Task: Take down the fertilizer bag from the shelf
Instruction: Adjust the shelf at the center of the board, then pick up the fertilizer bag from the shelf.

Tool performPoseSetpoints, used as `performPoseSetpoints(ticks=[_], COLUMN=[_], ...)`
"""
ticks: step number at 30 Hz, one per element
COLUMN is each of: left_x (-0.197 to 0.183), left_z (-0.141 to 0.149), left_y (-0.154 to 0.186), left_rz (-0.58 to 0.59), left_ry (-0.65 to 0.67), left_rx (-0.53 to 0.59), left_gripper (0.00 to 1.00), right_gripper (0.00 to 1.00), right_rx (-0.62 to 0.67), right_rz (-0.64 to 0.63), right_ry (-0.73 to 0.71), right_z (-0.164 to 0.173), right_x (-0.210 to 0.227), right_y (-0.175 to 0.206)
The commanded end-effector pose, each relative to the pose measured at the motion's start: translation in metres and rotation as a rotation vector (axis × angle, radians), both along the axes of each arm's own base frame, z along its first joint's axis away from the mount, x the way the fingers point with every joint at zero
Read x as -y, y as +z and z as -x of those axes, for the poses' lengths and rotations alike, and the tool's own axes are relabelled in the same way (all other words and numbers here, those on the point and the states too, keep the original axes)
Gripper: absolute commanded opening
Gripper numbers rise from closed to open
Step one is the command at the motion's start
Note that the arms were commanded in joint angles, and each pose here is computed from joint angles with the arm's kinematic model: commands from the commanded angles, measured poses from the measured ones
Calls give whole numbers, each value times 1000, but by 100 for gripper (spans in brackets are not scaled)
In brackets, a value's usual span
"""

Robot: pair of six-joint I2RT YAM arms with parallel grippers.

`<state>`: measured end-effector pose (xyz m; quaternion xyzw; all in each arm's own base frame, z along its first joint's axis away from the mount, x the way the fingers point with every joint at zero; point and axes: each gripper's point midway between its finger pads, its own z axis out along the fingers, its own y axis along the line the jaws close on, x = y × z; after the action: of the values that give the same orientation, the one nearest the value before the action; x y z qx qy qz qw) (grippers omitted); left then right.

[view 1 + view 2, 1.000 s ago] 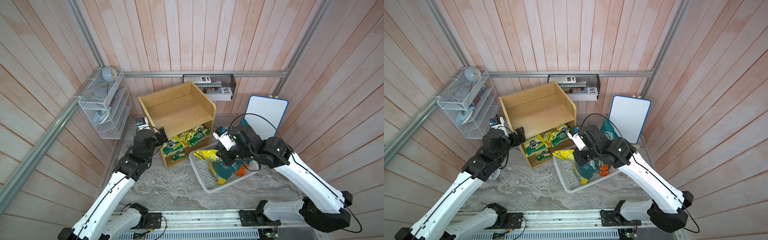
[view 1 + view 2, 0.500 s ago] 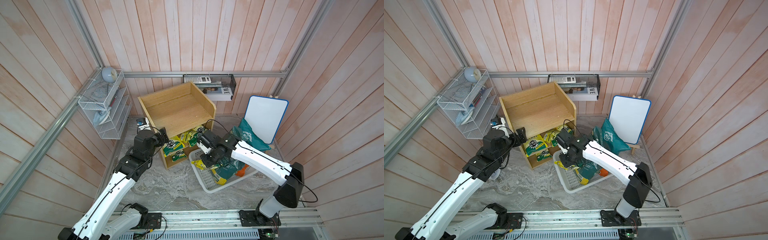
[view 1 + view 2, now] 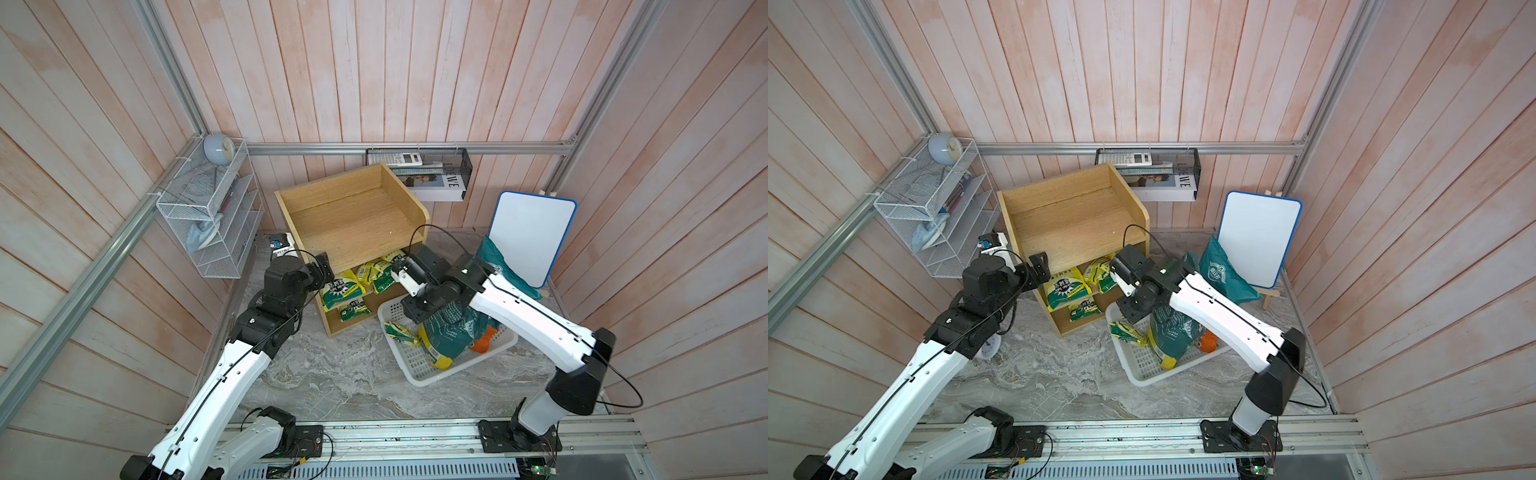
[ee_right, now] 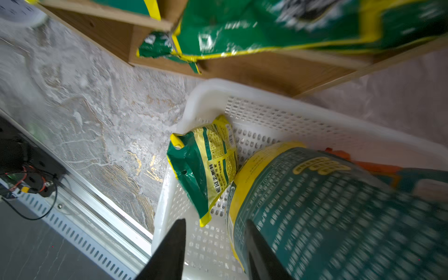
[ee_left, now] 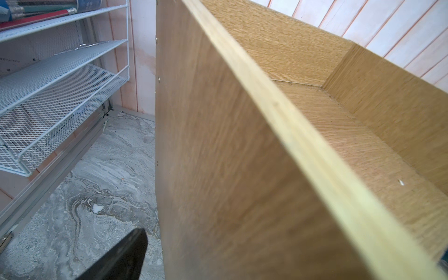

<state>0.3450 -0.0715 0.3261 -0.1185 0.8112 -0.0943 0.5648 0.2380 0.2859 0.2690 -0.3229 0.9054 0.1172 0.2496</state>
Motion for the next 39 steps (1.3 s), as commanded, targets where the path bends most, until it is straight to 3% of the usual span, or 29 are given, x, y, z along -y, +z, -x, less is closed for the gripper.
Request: performPoseSetpoints(ticks=[1, 5, 9, 15, 20, 25, 31, 39], left_x=[5, 7, 9, -9, -28, -35, -38, -37], left_z=[-34, -49, -56, -20, 32, 65, 71, 69], left_y=[2, 0, -2, -13, -17, -17, -27, -24], left_rz=[10, 22, 19, 2, 30, 46, 40, 73], left_ry=[-7, -21, -29, 10, 53, 46, 56, 60], left_rx=[29, 12, -9, -67, -86, -110, -145, -113], left_gripper=[100, 100, 100, 100, 100, 100, 100, 100], right_gripper=[48, 50, 50, 55, 63, 72, 72, 72], right_rx=[223, 318, 250, 193, 303, 455, 774, 908], right_rz=[-104, -242, -306, -253, -111, 64, 331, 396], right_ry=[-35, -45, 32, 150, 319, 564, 734, 746], right_z=[-12, -5, 9, 15, 15, 15, -12, -44], right_x=[14, 24, 7, -32, -68, -95, -108, -114], right_y=[37, 61, 54, 13, -5, -9, -35, -49])
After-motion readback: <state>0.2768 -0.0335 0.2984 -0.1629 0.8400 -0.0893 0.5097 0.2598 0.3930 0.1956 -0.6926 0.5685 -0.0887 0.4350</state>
